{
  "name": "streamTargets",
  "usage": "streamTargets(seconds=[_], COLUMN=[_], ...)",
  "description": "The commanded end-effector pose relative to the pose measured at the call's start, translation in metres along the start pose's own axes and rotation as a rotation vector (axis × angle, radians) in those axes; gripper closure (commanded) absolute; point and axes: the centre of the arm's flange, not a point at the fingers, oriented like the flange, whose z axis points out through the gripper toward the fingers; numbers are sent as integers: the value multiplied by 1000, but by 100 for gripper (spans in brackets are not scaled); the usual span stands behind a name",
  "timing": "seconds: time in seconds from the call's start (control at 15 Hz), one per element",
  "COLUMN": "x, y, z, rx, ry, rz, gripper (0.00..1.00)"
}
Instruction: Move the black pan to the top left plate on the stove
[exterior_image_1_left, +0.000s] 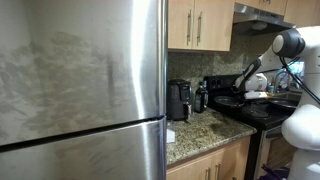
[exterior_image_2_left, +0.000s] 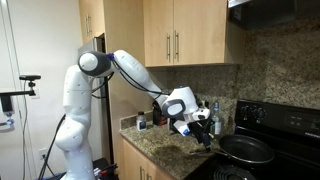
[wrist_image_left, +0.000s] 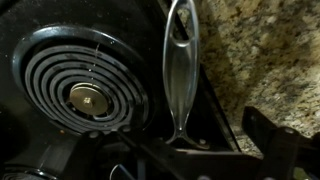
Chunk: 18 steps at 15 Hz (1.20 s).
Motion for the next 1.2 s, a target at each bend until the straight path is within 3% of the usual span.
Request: streamTargets(seconds=[0.0,0.4,0.6,0.67,0.8,1.13], x=[0,-10,-13,-15,-13,-7], y=[0,6,8,8,5,1], z=[0,33,33,37,33,22], rx=[0,-75,-60,-61,-51,-43], ry=[2,-42,-58,-63,-51,-26], rz=[1,13,30,36,30,33], gripper=[0,0,0,25,35,77])
